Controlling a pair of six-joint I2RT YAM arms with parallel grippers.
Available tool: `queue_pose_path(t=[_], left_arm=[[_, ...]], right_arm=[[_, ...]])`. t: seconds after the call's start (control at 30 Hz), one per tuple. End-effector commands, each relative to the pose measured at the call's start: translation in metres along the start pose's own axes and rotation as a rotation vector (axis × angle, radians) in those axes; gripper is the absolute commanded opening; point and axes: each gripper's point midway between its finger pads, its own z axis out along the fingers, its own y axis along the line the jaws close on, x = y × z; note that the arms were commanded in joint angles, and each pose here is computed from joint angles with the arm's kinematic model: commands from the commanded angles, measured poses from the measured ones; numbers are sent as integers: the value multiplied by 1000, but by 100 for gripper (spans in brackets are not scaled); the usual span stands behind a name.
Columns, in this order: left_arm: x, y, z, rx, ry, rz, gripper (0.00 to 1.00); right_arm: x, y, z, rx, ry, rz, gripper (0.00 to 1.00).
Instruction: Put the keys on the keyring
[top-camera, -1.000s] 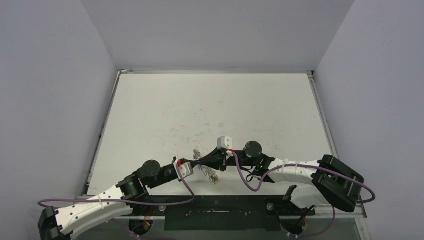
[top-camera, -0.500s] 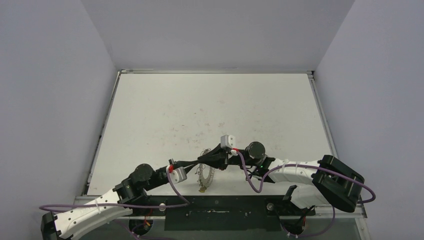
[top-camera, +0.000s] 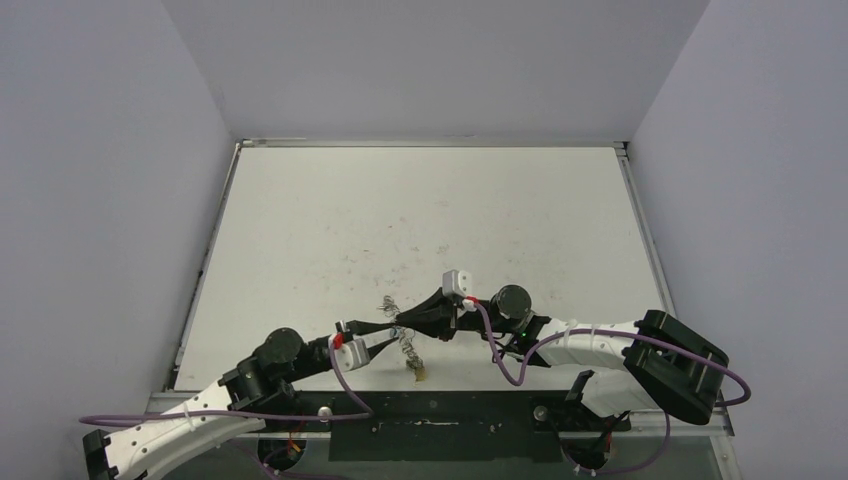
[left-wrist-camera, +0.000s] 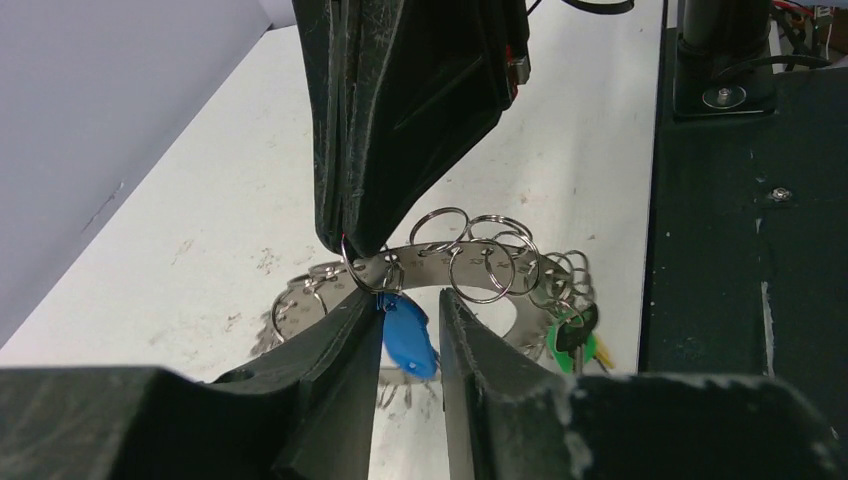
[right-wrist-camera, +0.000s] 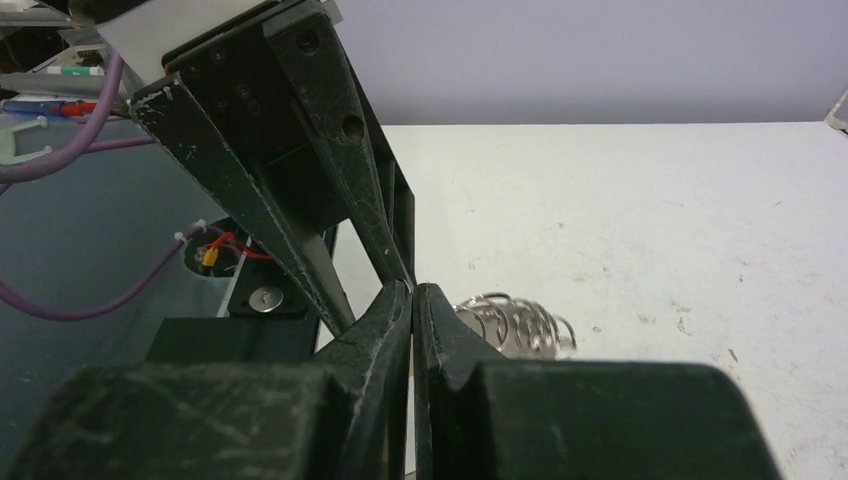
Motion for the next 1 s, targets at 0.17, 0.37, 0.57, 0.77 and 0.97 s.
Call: queue_pose_path(t=[0.17, 0.37, 0.57, 0.77, 0.97], left_arm=[[-48, 10, -4, -25, -122, -22, 29], [-53, 16, 1, -42, -119, -30, 19], [-46, 12, 6, -8, -71, -25, 0], [-36, 14, 4, -15, -15, -19, 3], [-29, 15, 4, -32, 5, -24, 21]], right_arm=[[-18, 1, 2, -2, -46, -43, 0], [-18, 3, 2, -10, -45, -41, 0], [-17, 2, 0, -6, -42, -43, 0], [-20, 2, 0, -4, -41, -52, 0], [-23, 3, 0, -8, -45, -54, 0]])
